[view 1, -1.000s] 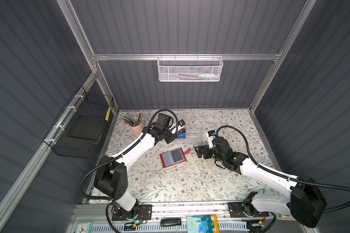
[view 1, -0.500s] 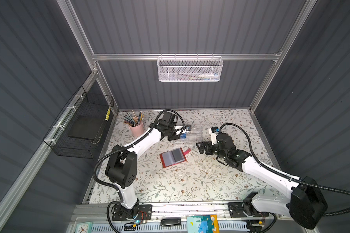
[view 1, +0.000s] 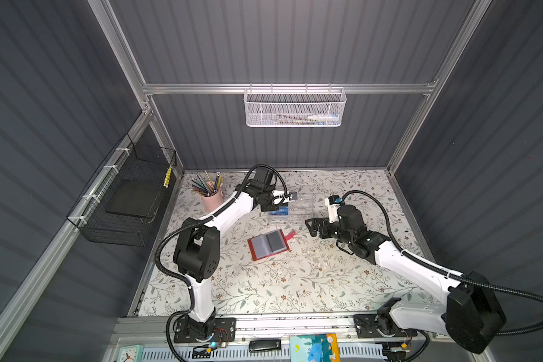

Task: Take the credit cards out of the card holder
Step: Place the credit card in the storage box.

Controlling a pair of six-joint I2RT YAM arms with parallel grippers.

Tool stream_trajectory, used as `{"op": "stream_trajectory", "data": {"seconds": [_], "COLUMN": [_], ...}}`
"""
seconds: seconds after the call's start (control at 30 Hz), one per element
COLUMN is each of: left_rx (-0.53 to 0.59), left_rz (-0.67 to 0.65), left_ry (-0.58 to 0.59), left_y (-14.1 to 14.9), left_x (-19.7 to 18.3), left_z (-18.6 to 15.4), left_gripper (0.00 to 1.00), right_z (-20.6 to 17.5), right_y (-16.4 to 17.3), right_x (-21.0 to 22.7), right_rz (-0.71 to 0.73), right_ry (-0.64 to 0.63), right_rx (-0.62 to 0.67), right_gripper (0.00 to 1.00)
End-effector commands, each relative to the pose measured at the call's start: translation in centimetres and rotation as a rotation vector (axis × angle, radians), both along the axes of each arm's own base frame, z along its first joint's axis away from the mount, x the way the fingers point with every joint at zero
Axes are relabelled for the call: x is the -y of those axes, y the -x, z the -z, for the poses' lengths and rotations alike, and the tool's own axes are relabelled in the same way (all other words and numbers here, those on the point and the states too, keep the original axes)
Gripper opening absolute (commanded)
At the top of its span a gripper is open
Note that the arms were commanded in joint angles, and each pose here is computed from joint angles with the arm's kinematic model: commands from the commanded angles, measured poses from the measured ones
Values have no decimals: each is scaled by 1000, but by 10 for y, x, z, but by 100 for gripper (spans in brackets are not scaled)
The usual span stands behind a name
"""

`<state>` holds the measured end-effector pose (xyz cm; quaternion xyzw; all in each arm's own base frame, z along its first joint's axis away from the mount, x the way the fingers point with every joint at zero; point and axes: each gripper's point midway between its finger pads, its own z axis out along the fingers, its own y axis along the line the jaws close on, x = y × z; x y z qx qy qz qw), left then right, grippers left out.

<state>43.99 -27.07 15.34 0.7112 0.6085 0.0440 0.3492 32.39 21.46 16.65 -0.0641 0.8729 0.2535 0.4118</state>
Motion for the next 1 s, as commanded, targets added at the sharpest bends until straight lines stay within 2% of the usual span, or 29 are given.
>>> {"op": "stream_trajectory", "data": {"seconds": [0.0, 0.27, 0.57, 0.97], "left_rx": [8, -18, -26, -19], "left_rz": [49, 42, 41, 34], "left_ry": [-56, -75, -70, -124], "left_y": [0, -6, -8, -16], "left_x": [-7, -9, -6, -12], "left_z": [3, 21, 25, 31], "left_gripper": [0, 0, 0, 0], "right_z": [-2, 0, 2, 4], "right_y": [-4, -3, -2, 0], "right_x": [-2, -4, -5, -2], "right_rz": [-6, -13, -21, -16], "right_ry": [-18, -28, -36, -39], "right_rx": [5, -3, -5, -2], "right_gripper": [99, 99, 99, 99]}}
